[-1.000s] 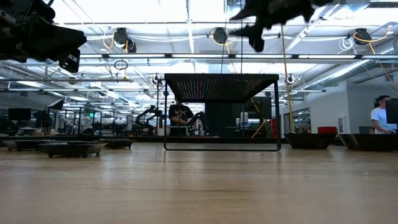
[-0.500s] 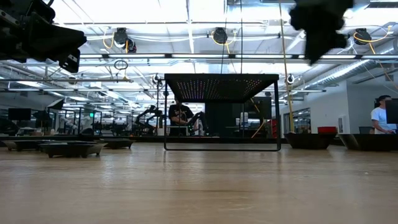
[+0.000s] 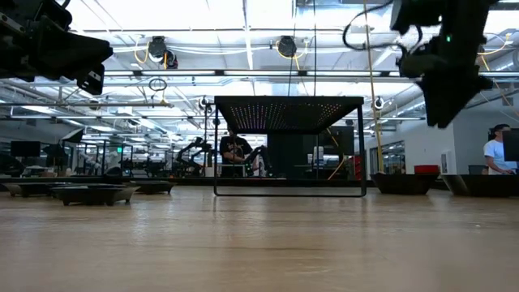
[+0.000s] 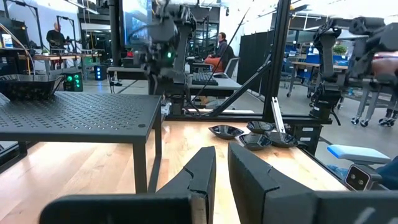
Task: Pick & Place Mini shaped plates
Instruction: Stack the distorted square plate on top of the distorted square plate on the shelf
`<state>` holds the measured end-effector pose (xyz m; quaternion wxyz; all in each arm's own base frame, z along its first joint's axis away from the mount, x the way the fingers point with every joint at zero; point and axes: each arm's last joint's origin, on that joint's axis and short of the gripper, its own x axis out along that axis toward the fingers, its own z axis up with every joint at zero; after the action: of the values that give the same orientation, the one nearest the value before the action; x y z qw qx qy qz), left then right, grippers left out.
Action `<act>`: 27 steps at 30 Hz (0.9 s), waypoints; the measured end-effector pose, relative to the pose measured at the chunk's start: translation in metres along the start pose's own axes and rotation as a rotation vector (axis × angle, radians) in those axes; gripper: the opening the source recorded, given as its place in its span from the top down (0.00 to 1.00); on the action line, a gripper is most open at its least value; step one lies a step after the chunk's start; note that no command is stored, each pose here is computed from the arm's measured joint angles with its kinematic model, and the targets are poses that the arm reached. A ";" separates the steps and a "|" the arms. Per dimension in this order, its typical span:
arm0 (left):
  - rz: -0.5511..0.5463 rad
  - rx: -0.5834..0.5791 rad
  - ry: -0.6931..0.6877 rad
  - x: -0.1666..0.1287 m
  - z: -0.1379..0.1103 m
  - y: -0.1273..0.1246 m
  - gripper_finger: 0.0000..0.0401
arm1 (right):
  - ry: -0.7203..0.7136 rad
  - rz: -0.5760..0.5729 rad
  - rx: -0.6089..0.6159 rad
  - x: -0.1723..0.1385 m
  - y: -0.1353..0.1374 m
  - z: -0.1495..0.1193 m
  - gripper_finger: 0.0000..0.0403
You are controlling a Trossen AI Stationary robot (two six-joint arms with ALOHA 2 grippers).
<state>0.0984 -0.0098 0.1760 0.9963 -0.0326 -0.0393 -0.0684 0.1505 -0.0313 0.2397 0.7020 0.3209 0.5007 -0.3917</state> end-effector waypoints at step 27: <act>0.000 0.000 0.001 0.000 0.000 0.000 0.88 | 0.085 -0.043 0.057 0.066 -0.016 -0.031 0.67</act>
<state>0.0984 -0.0098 0.1759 0.9964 -0.0326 -0.0390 -0.0685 0.1347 -0.0278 0.1669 0.6622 0.3463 0.5253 -0.4069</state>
